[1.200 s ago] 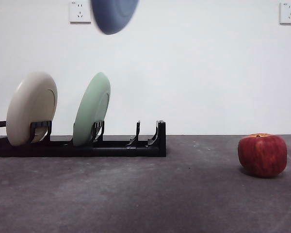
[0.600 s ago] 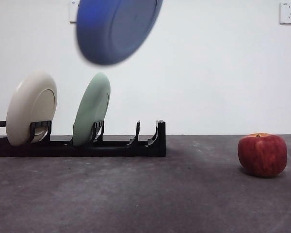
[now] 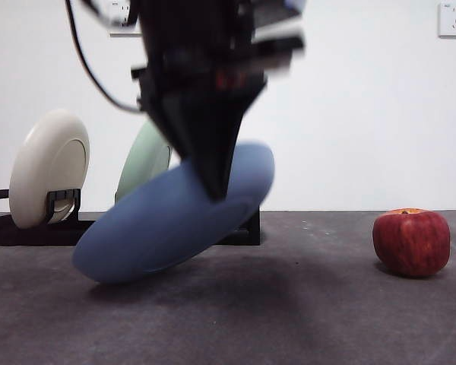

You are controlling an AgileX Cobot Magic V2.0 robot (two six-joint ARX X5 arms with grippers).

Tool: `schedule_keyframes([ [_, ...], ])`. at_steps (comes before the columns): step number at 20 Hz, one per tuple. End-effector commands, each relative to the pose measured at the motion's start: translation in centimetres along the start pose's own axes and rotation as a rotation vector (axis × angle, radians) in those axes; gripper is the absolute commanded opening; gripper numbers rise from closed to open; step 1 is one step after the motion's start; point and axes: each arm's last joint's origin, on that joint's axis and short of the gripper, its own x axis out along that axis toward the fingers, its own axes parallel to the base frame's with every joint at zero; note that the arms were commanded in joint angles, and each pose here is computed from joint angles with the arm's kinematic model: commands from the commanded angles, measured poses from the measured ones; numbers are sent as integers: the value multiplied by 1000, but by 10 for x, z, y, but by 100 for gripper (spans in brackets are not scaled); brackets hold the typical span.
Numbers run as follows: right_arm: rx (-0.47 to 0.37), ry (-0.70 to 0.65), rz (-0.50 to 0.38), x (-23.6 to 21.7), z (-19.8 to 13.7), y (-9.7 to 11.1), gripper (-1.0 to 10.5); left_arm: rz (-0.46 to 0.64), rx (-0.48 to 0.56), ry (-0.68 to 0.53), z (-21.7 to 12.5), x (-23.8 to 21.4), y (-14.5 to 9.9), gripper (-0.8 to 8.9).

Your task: Take the blue plate from the plate rack,put the plate on the table,take the apple from the table,put the apple in the plate

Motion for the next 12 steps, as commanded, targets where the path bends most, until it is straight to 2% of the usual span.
schedule_keyframes([
  [1, -36, -17, 3, -1, 3, 1, 3, -3, 49, 28, -5, 18, -9, -9],
  [4, -38, -25, 2, -1, 3, 1, 7, -18, 98, 69, -4, 38, -21, -9],
  [6, -38, -24, -2, -1, 3, 1, 8, -69, 110, 105, -4, 51, -27, -9],
  [9, -39, -23, -4, -1, 3, 1, 9, -156, 109, 188, -8, 70, -35, 2],
  [11, -46, -18, -5, -1, 3, 1, 13, -161, 73, 198, -8, 73, -36, 6],
  [12, -59, -7, -7, -1, 2, 0, 66, -162, 65, 190, -8, 73, -37, 46],
])
